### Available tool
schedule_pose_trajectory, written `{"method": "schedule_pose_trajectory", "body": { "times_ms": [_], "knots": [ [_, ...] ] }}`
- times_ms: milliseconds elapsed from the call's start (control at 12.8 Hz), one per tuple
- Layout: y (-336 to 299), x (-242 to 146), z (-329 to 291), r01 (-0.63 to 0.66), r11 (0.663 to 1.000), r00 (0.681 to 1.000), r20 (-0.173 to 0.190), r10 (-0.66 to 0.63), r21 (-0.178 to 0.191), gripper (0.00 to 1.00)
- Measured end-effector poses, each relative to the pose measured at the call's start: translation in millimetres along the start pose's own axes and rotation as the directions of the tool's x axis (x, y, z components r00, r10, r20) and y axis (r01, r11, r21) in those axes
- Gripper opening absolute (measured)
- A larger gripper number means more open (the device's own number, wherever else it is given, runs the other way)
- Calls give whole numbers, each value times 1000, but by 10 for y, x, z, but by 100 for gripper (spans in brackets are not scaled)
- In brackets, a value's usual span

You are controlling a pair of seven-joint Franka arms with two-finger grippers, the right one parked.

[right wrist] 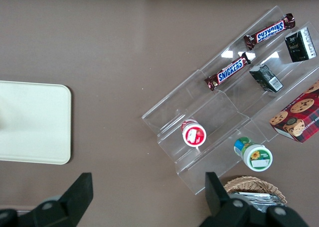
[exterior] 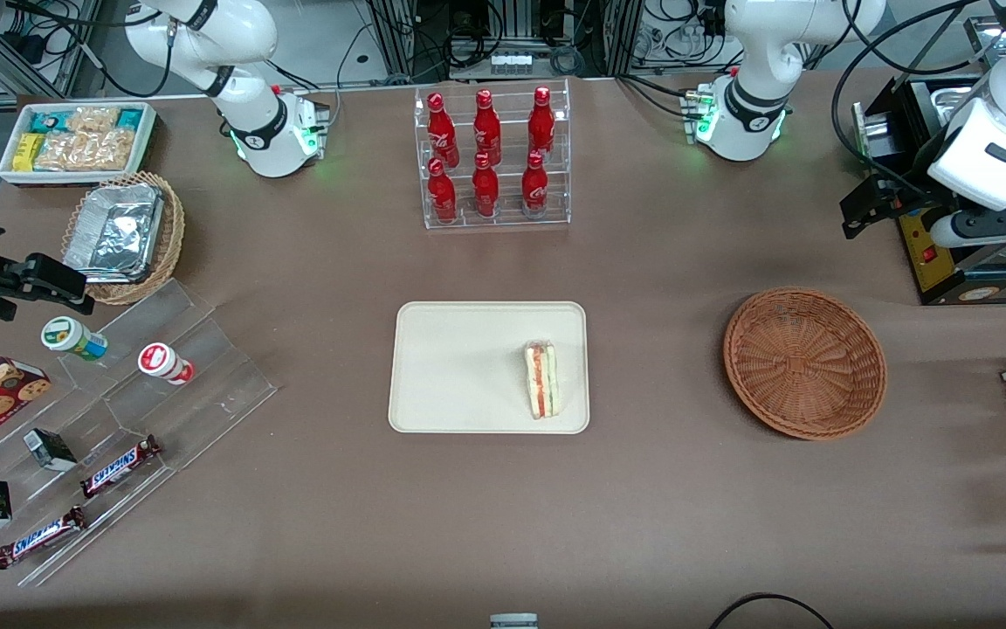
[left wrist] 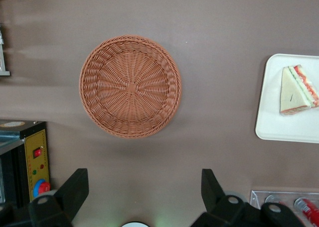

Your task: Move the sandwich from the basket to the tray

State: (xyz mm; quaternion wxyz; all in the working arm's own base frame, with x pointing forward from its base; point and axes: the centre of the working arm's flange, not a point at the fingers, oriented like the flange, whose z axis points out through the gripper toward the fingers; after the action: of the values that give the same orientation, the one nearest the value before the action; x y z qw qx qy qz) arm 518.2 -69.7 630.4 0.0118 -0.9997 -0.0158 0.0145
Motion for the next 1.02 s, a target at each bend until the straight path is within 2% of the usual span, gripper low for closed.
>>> {"method": "schedule_pose_trajectory", "body": {
  "times_ms": [391, 1016],
  "knots": [
    [-8, -5, 64, -77, 997, 997, 22, 77, 2, 100],
    [-129, 4, 71, -81, 997, 996, 30, 81, -1, 100]
  ]
}}
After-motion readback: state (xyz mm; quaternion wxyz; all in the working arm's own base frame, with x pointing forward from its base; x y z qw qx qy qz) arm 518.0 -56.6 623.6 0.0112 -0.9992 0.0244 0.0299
